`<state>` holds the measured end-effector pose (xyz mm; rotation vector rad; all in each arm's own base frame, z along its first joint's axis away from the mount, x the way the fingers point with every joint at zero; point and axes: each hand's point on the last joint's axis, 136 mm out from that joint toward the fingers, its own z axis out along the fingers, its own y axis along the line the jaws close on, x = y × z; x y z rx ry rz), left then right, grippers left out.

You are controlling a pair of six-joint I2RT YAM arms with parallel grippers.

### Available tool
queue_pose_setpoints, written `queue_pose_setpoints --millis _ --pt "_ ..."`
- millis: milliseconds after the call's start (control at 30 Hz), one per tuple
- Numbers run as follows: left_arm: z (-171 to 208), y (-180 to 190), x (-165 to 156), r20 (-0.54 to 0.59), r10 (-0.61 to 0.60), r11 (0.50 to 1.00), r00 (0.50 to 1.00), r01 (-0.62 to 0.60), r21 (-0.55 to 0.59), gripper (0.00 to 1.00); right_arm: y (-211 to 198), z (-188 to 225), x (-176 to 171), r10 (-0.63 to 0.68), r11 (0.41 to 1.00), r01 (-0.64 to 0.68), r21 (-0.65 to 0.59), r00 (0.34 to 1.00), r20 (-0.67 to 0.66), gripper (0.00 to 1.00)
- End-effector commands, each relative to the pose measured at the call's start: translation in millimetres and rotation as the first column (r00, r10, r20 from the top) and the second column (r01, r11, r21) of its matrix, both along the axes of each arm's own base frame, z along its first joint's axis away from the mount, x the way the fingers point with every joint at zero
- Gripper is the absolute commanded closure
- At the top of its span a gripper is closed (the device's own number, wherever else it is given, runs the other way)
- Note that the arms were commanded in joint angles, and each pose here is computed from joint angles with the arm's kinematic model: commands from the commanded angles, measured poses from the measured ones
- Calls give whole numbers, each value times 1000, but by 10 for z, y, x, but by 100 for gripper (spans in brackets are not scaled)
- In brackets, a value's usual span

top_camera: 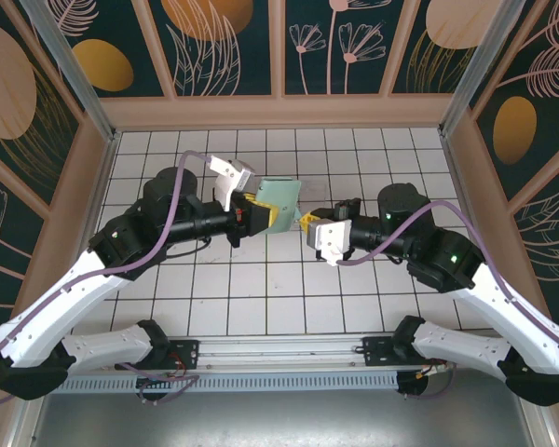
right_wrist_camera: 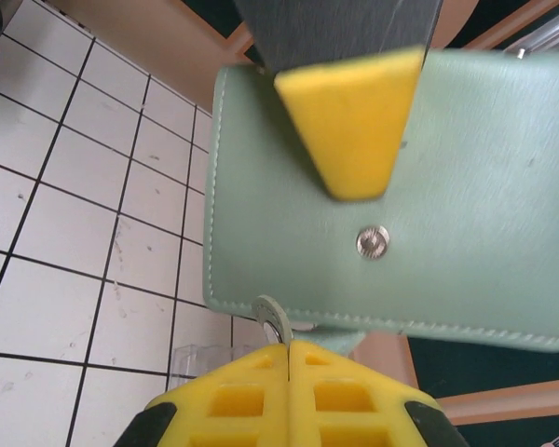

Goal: Take the credit cards out of the card holder

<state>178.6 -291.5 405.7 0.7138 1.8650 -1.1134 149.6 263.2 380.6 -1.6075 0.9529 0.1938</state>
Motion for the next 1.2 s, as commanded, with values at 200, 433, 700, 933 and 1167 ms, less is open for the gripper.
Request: queue_pose_setpoints --millis 200,433,700,933,1167 --pt "534 69 -129 122 -28 985 992 49 -168 100 -160 99 -152 0 999 0 52 1000 -11 64" --pt "673 64 -306 206 -102 962 973 150 -229 100 -181 661 -382 86 939 -53 340 993 -85 47" --pt "743 39 -208 258 -55 954 965 127 -273 100 -134 1194 -248 217 714 89 695 915 -340 32" --pt "789 157 14 285 95 960 954 -13 -278 100 3 1324 119 217 633 284 720 828 -517 21" --pt "1025 176 -263 356 12 919 934 130 -373 100 14 1233 132 210 640 294 710 822 -530 37"
